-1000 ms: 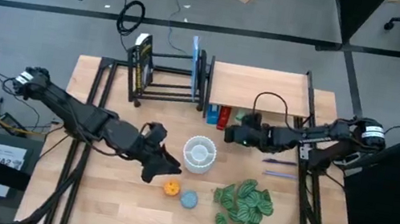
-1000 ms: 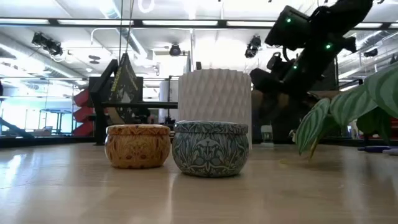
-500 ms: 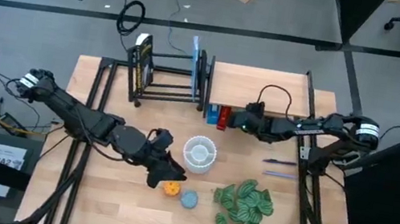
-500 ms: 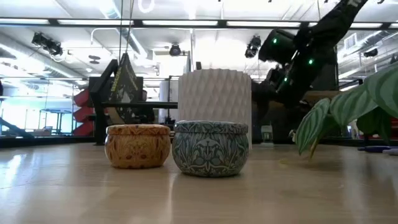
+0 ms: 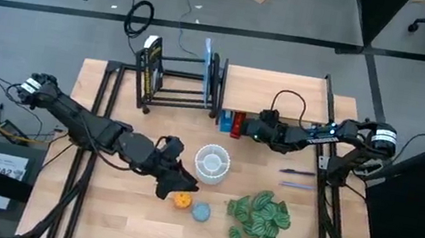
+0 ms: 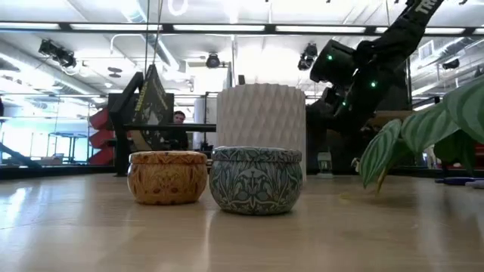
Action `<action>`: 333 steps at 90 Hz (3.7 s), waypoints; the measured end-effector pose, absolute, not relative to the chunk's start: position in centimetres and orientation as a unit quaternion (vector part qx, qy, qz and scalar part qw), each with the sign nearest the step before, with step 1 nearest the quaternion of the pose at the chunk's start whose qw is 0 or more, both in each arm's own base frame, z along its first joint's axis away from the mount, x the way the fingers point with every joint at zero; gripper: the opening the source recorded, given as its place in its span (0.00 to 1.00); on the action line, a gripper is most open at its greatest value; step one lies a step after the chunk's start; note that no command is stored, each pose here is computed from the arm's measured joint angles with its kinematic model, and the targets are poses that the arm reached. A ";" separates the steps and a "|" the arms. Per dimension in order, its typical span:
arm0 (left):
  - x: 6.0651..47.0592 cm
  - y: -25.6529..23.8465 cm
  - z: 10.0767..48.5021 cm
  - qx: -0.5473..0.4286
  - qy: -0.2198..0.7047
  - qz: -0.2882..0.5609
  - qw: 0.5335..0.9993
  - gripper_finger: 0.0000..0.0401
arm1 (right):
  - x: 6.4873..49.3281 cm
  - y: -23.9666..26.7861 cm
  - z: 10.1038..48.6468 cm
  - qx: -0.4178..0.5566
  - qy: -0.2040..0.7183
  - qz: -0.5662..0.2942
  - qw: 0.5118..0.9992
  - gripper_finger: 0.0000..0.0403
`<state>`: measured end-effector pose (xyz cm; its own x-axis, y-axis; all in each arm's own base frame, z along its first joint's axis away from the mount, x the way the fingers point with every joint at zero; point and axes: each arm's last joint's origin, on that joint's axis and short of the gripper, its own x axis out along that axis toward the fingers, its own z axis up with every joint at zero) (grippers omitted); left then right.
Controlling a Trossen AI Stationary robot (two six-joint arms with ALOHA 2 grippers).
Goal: Stock shelves
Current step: Remove the green stapler from under the shelf
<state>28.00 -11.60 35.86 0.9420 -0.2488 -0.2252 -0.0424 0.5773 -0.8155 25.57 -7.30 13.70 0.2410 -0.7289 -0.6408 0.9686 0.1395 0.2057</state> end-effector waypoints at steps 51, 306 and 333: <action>28.0 -11.6 35.9 -0.454 0.160 -0.059 0.875 0.35 | 25.0 -5.3 13.8 0.293 0.226 -0.576 0.729 0.52; 29.3 -6.3 41.4 -0.481 -0.094 -0.190 0.851 0.35 | 12.2 19.1 25.0 0.362 0.552 -0.449 0.601 0.22; 29.3 -5.0 42.0 -0.490 -0.132 -0.190 0.840 0.35 | 14.3 22.0 21.3 0.375 0.548 -0.459 0.590 0.34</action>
<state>29.27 -5.01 42.04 0.8930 -0.1902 0.4080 0.4487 0.4472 -0.7738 14.25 22.00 21.31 -0.0222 -0.1302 -0.9912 0.9529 0.2971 -0.0604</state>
